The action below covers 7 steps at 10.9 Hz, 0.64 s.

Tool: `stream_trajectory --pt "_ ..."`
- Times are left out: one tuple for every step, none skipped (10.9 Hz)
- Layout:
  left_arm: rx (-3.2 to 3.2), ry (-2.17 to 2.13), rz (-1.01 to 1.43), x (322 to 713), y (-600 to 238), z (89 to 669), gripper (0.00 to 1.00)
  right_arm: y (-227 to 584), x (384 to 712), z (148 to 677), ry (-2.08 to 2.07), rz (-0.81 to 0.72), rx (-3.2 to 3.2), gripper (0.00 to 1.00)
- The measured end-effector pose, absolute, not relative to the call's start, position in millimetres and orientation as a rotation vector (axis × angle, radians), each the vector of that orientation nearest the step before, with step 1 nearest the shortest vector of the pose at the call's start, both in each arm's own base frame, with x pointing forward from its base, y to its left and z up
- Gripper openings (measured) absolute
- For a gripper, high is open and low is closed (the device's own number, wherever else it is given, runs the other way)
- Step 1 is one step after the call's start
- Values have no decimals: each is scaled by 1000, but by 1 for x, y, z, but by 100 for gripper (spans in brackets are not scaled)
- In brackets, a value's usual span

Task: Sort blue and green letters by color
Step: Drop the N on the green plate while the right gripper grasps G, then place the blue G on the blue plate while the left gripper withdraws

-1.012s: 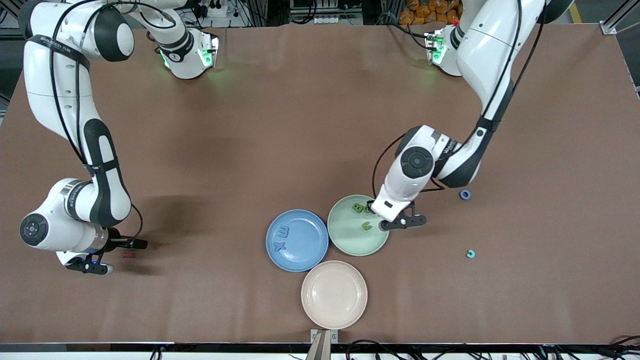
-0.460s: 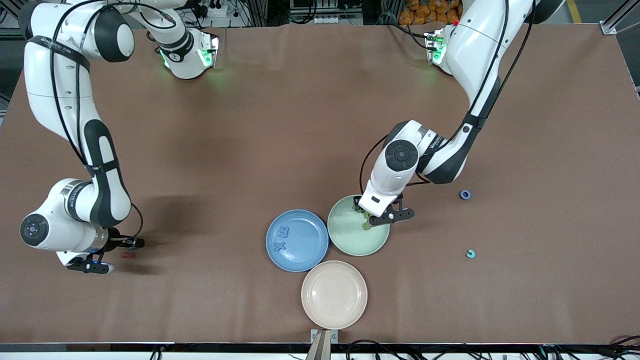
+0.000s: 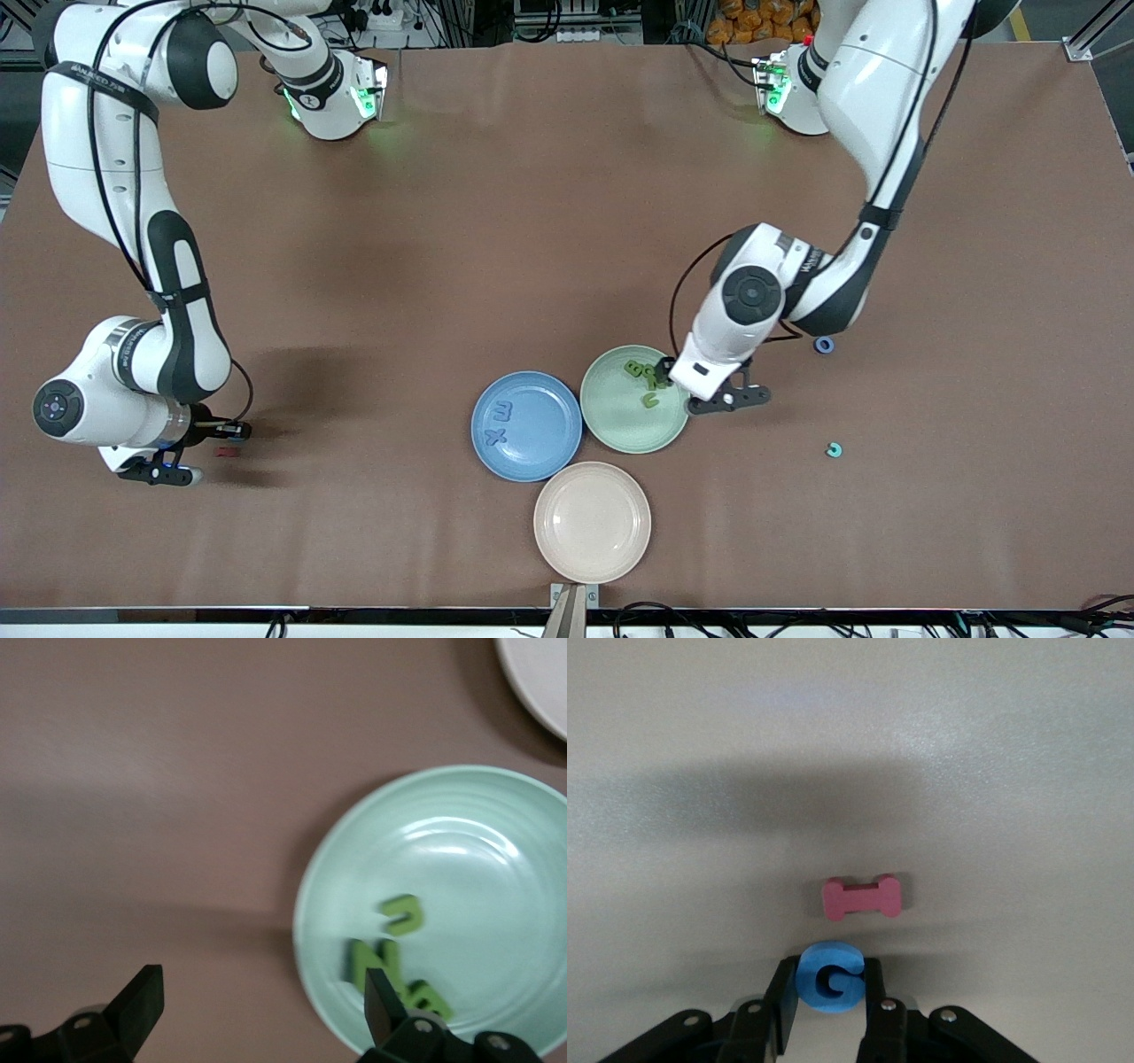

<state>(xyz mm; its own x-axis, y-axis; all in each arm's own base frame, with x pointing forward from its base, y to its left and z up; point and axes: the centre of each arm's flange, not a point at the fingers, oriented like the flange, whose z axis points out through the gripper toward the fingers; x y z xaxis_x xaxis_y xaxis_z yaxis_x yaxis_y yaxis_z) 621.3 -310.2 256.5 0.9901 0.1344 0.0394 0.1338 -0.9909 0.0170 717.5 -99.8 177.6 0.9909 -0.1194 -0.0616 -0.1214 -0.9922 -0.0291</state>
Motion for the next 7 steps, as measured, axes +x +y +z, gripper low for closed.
stream_trajectory --pt "3123 186 47 630 -286 262 100 -97 718 178 182 91 -3100 35" --pt "3118 165 41 640 -262 267 100 -87 720 178 183 93 -3093 35" --pt "3116 160 30 648 -233 268 100 -70 722 181 205 104 -3084 35" --pt "3117 156 16 654 -206 264 100 -46 726 186 245 118 -3077 35" --pt "3131 138 8 658 -184 260 100 -17 729 193 294 131 -3072 35" --pt "3141 127 8 661 -168 258 100 11 733 202 335 126 -3066 35" --pt "3148 106 15 666 -149 259 100 38 735 209 372 122 -3055 35"
